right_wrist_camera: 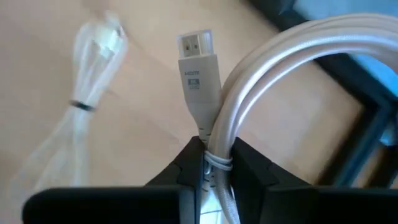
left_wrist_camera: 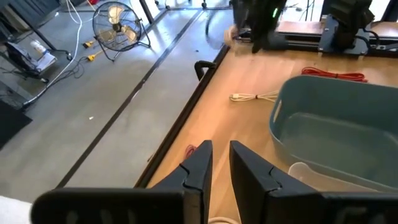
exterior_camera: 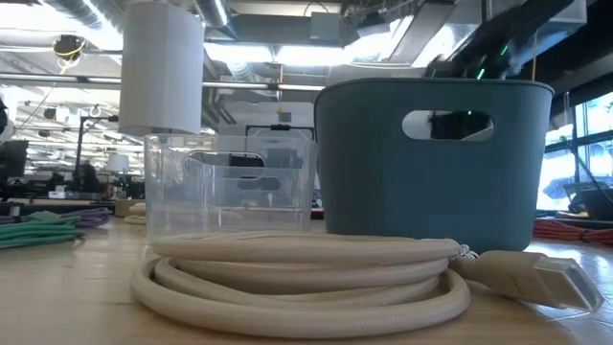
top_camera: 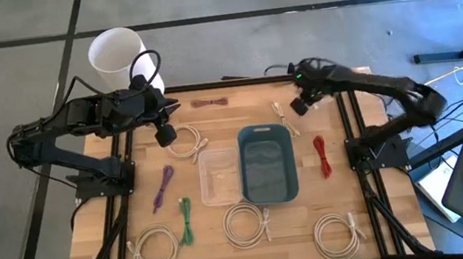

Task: Pick & Place USB Port
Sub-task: Put the light brown HDMI cable into the blue bin

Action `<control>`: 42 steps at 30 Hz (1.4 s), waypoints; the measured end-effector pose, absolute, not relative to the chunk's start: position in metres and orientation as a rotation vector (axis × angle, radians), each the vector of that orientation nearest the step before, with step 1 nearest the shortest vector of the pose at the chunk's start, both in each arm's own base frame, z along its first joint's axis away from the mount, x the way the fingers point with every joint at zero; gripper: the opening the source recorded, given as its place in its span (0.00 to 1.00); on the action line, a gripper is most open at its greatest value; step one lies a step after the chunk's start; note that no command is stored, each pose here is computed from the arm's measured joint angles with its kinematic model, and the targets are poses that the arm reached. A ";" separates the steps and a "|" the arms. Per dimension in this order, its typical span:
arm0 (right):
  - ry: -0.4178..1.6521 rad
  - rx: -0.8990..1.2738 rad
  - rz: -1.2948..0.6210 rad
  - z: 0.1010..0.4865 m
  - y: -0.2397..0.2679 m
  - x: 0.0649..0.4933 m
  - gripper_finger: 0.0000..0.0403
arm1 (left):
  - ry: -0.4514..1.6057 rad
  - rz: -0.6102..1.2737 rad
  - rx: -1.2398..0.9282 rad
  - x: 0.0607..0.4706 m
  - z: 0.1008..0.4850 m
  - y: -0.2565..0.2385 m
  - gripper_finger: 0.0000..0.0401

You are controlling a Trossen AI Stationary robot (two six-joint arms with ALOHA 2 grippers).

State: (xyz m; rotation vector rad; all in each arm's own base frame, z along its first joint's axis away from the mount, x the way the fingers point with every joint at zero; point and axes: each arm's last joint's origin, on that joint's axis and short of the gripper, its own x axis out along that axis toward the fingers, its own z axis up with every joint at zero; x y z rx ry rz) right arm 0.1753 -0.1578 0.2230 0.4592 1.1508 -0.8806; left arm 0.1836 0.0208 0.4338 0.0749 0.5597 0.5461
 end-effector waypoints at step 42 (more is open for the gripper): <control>0.605 0.308 0.166 0.440 -0.013 0.276 0.13 | 0.577 0.599 0.103 0.182 0.434 0.035 0.09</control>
